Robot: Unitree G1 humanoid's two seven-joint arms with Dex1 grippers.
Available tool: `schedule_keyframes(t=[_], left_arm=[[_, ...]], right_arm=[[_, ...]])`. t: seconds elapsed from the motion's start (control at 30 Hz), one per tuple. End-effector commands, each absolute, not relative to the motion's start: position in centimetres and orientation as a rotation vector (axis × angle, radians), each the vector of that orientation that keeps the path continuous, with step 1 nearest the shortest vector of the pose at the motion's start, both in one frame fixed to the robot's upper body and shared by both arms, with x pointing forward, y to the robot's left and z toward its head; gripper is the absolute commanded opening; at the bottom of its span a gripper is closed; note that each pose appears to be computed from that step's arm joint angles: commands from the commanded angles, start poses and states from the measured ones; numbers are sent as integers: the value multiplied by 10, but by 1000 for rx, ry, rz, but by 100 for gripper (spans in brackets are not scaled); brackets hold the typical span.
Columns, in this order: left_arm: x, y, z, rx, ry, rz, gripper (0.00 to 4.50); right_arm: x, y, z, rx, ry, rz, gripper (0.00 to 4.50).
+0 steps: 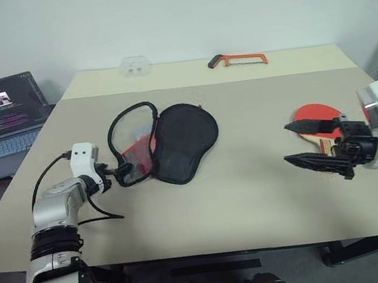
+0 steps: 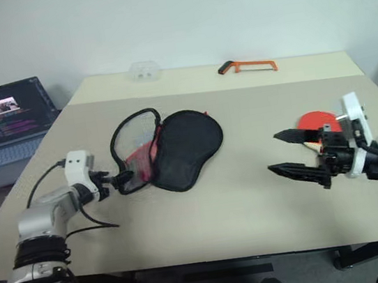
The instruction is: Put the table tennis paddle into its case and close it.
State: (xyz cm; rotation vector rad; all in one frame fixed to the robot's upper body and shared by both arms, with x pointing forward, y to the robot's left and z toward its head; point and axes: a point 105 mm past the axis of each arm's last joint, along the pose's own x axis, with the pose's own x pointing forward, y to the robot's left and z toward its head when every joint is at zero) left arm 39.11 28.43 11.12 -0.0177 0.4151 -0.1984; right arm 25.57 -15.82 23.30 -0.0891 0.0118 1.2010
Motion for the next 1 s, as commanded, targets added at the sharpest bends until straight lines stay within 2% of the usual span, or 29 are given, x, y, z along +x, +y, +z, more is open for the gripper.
schedule_keyframes(t=[0.03, 0.1, 0.13, 0.2, 0.37, 0.5, 0.57, 0.87, 1.0], left_arm=[[396, 278, 107, -34, 432, -172, 450], [397, 276, 105, -43, 437, -151, 450], [397, 273, 105, -42, 435, -156, 421], [397, 268, 107, -35, 424, -172, 390], [399, 260, 116, -28, 395, -175, 211], [406, 262, 138, 9, 324, -130, 56], [409, 260, 149, 16, 294, -125, 1], [422, 230, 207, 133, 124, -121, 1], [426, 217, 212, 215, 108, -94, 1]], right_arm=[[254, -152, 245, -118, -36, 1217, 448], [256, -152, 245, -120, -38, 1215, 448], [256, -150, 245, -124, -40, 1217, 450], [258, -148, 246, -126, -49, 1223, 450], [260, -142, 247, -130, -68, 1238, 450], [263, -140, 249, -136, -79, 1251, 450], [264, -140, 249, -139, -81, 1255, 450], [267, -137, 252, -151, -101, 1266, 450], [268, -137, 253, -153, -109, 1260, 450]])
